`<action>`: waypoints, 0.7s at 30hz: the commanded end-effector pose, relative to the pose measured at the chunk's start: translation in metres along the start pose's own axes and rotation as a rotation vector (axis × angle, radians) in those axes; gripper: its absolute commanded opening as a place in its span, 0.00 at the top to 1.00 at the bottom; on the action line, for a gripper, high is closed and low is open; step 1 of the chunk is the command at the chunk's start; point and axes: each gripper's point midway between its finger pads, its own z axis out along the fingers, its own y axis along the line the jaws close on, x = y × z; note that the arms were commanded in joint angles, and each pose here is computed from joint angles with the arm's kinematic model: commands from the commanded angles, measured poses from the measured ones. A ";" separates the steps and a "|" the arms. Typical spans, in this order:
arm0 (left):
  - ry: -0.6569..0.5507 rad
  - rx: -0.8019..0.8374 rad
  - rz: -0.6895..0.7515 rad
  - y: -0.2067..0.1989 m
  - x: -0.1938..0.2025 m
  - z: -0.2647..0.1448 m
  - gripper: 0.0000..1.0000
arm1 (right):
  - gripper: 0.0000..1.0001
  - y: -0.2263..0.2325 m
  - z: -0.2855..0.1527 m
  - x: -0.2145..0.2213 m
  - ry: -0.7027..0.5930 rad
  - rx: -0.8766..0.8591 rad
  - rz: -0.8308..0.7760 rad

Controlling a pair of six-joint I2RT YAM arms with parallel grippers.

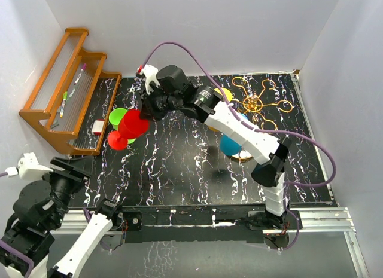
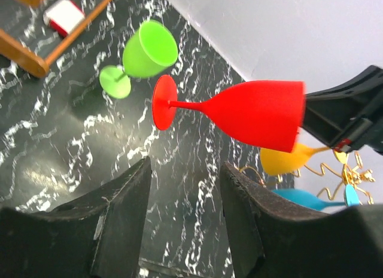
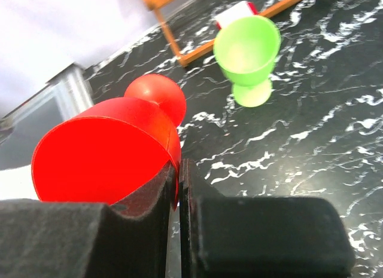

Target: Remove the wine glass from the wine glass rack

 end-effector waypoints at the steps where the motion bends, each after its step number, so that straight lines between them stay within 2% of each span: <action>1: -0.062 -0.052 0.158 -0.023 -0.034 0.017 0.52 | 0.92 -0.045 0.005 -0.015 -0.028 0.229 0.000; 5: -0.022 0.015 0.245 -0.068 -0.045 0.036 0.49 | 0.92 -0.083 0.016 0.001 0.024 0.346 0.021; 12: 0.085 0.099 0.326 -0.128 -0.035 0.085 0.44 | 0.92 -0.108 0.025 0.015 0.061 0.392 0.038; 21: 0.199 0.049 0.392 -0.148 -0.008 0.149 0.32 | 0.92 -0.140 0.061 0.029 0.083 0.430 0.044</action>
